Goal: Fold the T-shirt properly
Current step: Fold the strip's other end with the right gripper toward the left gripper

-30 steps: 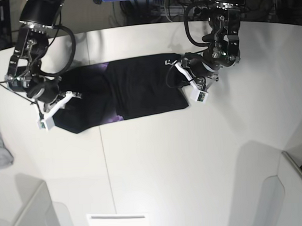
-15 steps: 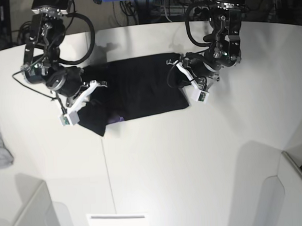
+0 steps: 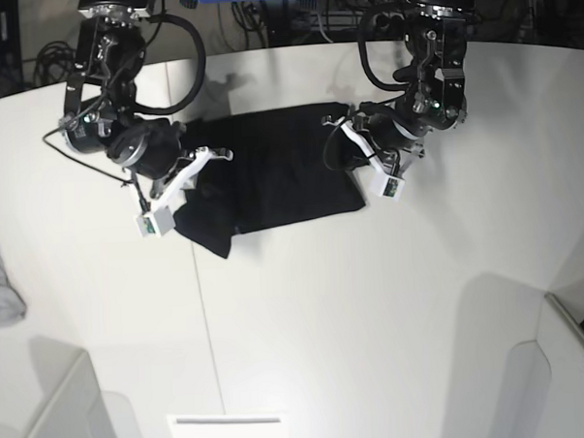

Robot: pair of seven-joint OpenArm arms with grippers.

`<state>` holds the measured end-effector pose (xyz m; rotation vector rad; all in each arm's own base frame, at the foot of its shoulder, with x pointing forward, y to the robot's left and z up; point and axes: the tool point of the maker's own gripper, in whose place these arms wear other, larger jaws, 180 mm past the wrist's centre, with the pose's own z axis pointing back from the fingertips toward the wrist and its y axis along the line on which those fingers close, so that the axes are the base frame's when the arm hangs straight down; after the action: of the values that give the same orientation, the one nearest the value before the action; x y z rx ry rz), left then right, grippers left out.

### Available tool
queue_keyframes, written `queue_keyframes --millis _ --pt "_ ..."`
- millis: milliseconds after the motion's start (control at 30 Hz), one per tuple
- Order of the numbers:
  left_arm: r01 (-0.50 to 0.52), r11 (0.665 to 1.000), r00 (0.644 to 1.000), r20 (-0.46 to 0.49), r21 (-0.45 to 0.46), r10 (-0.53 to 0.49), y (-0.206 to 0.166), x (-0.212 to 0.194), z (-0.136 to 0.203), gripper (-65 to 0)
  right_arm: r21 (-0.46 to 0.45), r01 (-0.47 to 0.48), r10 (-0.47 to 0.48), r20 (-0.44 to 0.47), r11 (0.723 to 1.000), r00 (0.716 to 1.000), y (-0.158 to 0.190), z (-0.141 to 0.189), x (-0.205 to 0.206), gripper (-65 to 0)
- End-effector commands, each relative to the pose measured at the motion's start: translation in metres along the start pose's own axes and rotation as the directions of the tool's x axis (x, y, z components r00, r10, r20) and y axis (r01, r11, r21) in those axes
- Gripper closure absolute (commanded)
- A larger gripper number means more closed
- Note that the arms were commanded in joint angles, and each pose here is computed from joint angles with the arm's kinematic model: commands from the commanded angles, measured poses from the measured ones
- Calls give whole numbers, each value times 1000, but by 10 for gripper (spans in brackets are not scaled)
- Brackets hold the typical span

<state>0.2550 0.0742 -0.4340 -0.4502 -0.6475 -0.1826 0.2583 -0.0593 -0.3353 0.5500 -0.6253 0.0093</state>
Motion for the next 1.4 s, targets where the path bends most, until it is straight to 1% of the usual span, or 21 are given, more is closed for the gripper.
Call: queue_keyframes --millis 0,67,133,367,433,567,633,667,767,833,900,1000,1067,1167,1367 --pt "13 1000 1000 -12 14 -12 3 0 1 0 55 -8 5 65 998 998 13 5 15 0" --pt "13 1000 1000 -12 14 -12 3 0 1 0 110 17 -26 74 994 997 22 6 15 0" --pt "13 1000 1000 -12 14 -12 3 0 1 0 142 30 -41 74 989 996 27 7 14 0" --pt "13 1000 1000 -12 14 -12 3 0 1 0 147 34 -45 72 989 996 29 5 13 0" --pt "13 1000 1000 -12 14 -12 3 0 1 0 170 13 -23 58 985 998 39 1 10 0" --pt "14 1000 1000 -10 14 -14 3 1 1 0 230 -18 0 78 973 997 65 -6 5 0" --pt "16 1000 1000 -6 13 -16 3 2 2 0 242 -11 -2 54 970 999 68 -14 -2 0" --pt "18 1000 1000 -6 14 -17 3 2 2 0 228 -11 1 43 974 999 65 -19 -5 0" --pt "18 1000 1000 -8 15 -18 4 1 2 0 154 -49 50 -2 987 999 54 -33 -18 0" --pt "17 1000 1000 -10 15 -17 3 1 2 0 125 -81 80 18 989 997 54 -36 -18 0" --pt "13 1000 1000 -13 15 -13 4 -1 3 0 127 -104 101 34 986 994 60 -38 -19 0" --pt "20 1000 1000 -21 23 -19 9 -4 6 0 144 -116 112 34 983 993 67 -40 -21 0" --pt "20 1000 1000 -21 23 -19 9 -4 6 0 154 -117 116 18 981 993 70 -44 -26 0" --pt "20 999 1000 -21 25 -20 10 -4 7 0 150 -104 107 -14 983 994 65 -53 -35 0" --pt "-5 998 1000 -7 55 5 23 -2 12 0 164 -94 100 -27 982 995 68 -67 -46 0"
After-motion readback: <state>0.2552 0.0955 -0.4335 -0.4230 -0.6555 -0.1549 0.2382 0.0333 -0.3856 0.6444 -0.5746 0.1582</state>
